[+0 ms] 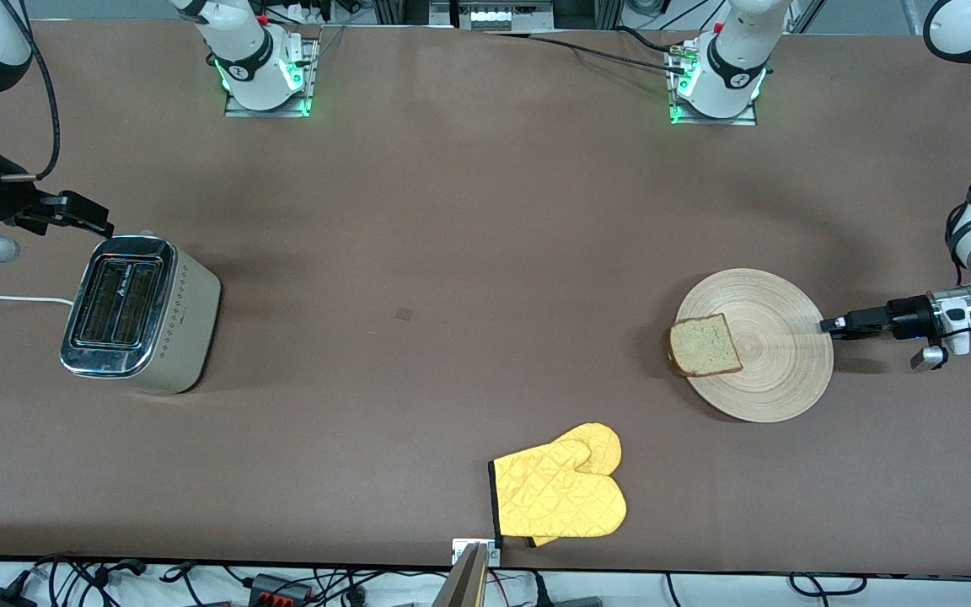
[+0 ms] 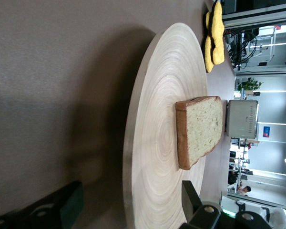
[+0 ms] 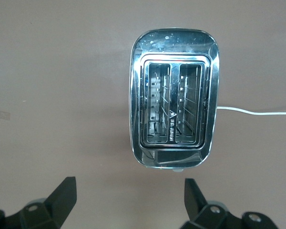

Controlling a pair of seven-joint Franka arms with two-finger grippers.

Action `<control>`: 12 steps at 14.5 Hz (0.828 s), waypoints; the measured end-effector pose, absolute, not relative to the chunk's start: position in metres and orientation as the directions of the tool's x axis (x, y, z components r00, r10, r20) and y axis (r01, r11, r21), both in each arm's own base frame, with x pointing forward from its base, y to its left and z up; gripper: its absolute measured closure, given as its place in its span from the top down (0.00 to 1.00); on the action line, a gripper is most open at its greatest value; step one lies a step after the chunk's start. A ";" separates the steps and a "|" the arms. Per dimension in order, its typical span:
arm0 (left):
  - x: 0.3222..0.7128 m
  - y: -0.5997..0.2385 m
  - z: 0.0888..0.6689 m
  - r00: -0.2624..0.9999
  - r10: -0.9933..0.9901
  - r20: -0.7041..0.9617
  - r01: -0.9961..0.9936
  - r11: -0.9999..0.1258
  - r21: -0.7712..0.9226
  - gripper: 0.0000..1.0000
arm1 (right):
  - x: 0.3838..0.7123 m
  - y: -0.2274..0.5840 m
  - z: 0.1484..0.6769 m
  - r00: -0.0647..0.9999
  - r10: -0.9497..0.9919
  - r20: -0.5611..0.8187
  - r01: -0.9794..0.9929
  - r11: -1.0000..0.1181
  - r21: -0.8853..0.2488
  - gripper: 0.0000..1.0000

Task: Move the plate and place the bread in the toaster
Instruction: 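Lower the left gripper to the wooden plate rim and grasp it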

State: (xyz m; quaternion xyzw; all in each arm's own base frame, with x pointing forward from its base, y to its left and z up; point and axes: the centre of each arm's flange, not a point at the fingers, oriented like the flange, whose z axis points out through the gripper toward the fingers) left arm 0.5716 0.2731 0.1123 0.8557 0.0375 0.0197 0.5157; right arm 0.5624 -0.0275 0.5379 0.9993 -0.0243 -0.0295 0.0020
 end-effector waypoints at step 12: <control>0.577 0.245 0.099 0.998 0.037 0.052 -0.032 -0.419 0.908 0.27 | 0.563 -0.028 0.542 0.998 -0.047 -0.048 -0.047 -0.999 0.006 1.00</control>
